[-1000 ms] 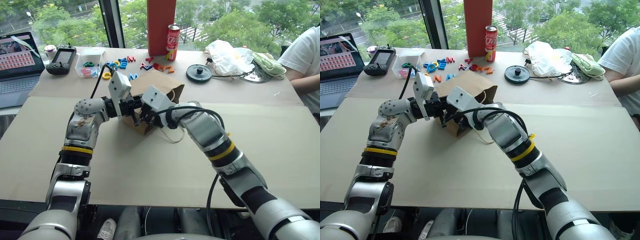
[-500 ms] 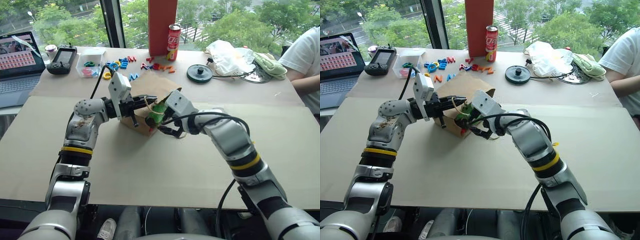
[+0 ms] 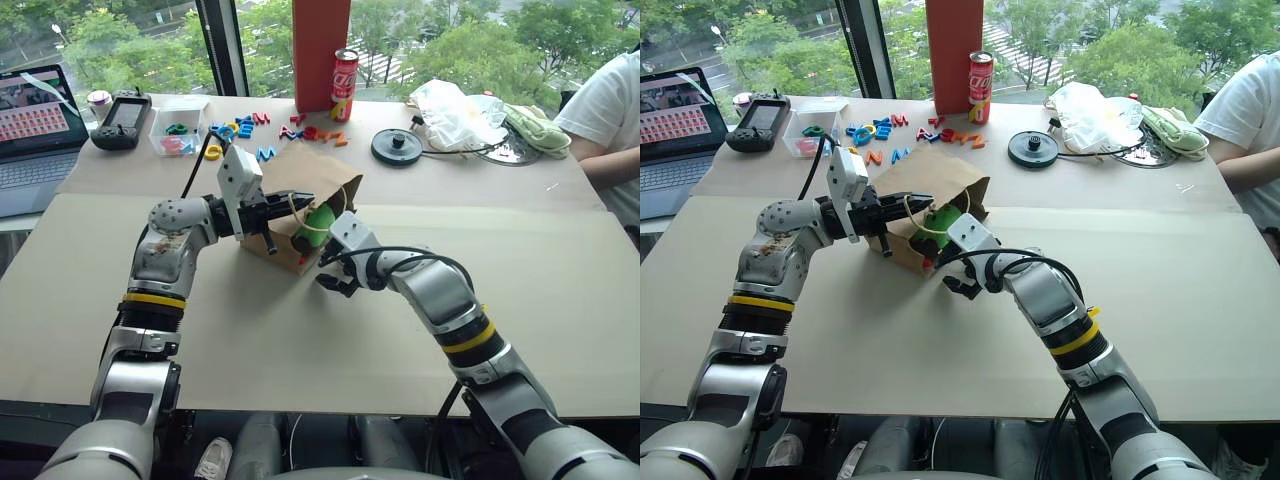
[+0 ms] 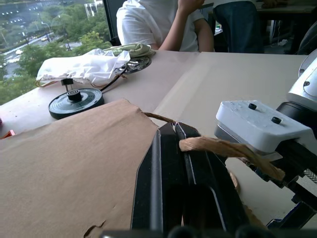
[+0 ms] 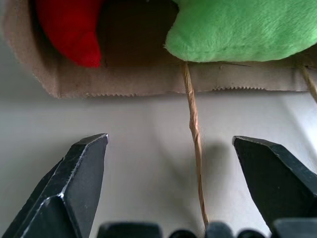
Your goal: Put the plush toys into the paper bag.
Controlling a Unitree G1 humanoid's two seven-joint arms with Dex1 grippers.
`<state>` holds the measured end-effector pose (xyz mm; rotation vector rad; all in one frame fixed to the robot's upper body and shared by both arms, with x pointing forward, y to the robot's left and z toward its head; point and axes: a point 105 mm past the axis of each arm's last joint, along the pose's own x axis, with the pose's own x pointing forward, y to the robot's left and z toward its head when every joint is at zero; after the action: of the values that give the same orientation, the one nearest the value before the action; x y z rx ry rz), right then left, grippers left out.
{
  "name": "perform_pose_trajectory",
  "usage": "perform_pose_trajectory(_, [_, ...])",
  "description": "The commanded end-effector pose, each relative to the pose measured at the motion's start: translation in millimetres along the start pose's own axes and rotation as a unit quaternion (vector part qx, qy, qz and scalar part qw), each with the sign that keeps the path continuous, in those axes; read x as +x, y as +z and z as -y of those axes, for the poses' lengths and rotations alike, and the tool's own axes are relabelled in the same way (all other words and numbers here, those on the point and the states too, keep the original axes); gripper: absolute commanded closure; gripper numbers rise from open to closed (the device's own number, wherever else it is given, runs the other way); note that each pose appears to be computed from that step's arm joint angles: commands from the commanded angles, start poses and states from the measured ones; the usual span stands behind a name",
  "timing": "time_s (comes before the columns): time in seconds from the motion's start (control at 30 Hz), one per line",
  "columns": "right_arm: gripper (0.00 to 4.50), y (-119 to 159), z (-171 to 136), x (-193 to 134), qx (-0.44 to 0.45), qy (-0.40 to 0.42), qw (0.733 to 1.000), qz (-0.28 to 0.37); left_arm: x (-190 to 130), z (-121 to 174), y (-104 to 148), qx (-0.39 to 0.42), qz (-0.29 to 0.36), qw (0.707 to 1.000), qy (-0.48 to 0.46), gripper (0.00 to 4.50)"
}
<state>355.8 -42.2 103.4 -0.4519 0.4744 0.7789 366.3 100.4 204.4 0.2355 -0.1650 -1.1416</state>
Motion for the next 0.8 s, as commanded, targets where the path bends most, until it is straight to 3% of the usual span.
perform_pose_trajectory(0.03, [0.79, -4.1, -7.9, 6.8, 0.007, 0.02, 1.0, 0.001, 1.5, -1.7, 13.8, 0.023, 0.011, 1.0, -0.003, 4.5])
perform_pose_trajectory(0.4, [4.4, -1.8, -8.0, 8.1, 0.007, 0.022, 1.0, 0.006, -0.2, -3.1, 14.0, 0.024, 0.01, 1.0, 0.001, 4.5])
perform_pose_trajectory(0.63, [4.4, 9.0, 8.4, -3.3, 0.014, -0.007, 0.999, 0.033, 0.8, -5.2, 14.7, 0.024, 0.011, 1.0, 0.004, 4.5])
perform_pose_trajectory(0.8, [4.4, 32.3, 37.4, -32.3, -0.008, -0.066, 0.994, 0.084, 2.7, -9.8, 20.2, 0.008, 0.033, 0.999, 0.017, 4.5])
